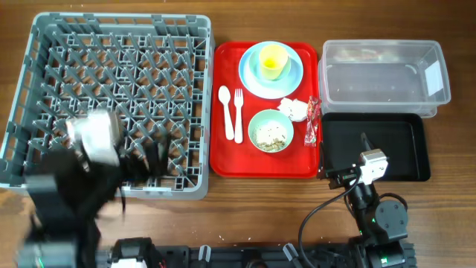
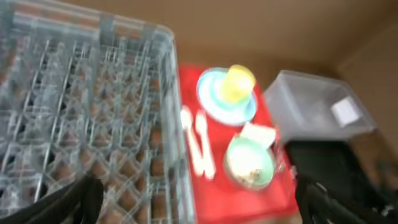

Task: Sort waste into correct bins and load items into the dishwasher rack
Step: 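Reach the left gripper to the white fork on the red tray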

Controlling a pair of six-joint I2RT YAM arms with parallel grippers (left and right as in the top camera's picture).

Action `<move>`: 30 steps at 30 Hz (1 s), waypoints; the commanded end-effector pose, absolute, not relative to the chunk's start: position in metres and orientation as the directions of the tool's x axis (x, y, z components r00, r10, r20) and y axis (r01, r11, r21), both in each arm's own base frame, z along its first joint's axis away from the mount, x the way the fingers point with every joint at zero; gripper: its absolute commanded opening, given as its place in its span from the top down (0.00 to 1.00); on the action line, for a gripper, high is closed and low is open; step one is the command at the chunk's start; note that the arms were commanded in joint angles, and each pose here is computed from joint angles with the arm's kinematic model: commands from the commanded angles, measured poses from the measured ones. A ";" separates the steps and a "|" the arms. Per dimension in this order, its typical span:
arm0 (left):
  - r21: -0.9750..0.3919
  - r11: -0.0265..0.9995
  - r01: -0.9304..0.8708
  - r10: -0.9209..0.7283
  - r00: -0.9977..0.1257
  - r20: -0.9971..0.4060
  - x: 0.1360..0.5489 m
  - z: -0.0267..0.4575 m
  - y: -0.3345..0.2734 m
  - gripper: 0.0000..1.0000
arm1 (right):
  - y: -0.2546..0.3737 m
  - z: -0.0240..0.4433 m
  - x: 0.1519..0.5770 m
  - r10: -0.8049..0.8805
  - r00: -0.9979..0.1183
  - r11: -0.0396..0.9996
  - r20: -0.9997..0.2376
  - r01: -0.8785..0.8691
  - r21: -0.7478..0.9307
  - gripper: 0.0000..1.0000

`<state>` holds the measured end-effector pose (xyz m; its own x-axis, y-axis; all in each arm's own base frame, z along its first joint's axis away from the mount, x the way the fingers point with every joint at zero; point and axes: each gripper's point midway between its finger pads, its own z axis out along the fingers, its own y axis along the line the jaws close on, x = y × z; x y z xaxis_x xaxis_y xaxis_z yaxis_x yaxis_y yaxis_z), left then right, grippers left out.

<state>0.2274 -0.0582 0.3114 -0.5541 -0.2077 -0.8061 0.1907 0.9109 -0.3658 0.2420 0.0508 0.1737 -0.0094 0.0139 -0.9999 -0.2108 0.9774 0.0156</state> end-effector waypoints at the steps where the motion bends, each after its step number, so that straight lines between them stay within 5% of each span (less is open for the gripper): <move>1: -0.505 0.840 0.196 -0.212 -0.740 -0.639 0.267 0.351 -0.079 0.00 | 0.048 0.177 0.242 0.029 0.001 0.980 -1.000 -0.196 0.028 0.00; 6: -0.727 0.659 0.192 -0.260 -0.849 -0.460 0.321 0.360 -0.112 0.06 | 0.048 0.177 0.242 0.029 0.001 0.980 -1.000 -0.196 0.028 0.00; 8: -0.727 0.672 0.142 -0.240 -0.887 -0.395 0.331 0.338 -0.126 0.54 | 0.048 0.177 0.242 0.029 0.001 0.980 -1.000 -0.196 0.028 0.00; 9: -0.697 0.705 0.133 -0.221 -0.893 -0.393 0.333 0.328 -0.132 0.66 | 0.048 0.177 0.242 0.029 0.001 0.980 -1.000 -0.196 0.028 0.00; 13: -0.417 0.909 0.018 -0.187 -0.875 -0.446 0.347 0.282 -0.153 0.81 | 0.048 0.177 0.242 0.029 0.001 0.980 -1.000 -0.196 0.028 0.00; 19: -0.290 0.950 0.117 -0.050 -0.859 -0.509 0.363 0.244 -0.229 0.78 | 0.048 0.177 0.242 0.029 0.001 0.980 -1.000 -0.196 0.028 0.00; 24: -0.242 0.967 0.080 -0.032 -0.903 -0.429 0.388 0.184 -0.238 0.83 | 0.048 0.177 0.242 0.029 0.001 0.980 -1.000 -0.196 0.028 0.00; 26: -0.204 0.977 0.063 -0.022 -0.920 -0.391 0.392 0.157 -0.237 0.74 | 0.048 0.177 0.242 0.029 0.001 0.980 -1.000 -0.196 0.028 0.00; 30: -0.131 0.991 0.040 -0.003 -0.952 -0.306 0.388 0.120 -0.230 0.74 | 0.048 0.177 0.242 0.029 0.001 0.980 -1.000 -0.196 0.028 0.00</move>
<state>0.3845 -0.2385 0.1341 -0.9431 0.0021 -0.3324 0.0650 0.9818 -0.1782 0.2420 0.0507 0.1738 -0.0091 0.0140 -0.9999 -0.2104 0.9775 0.0156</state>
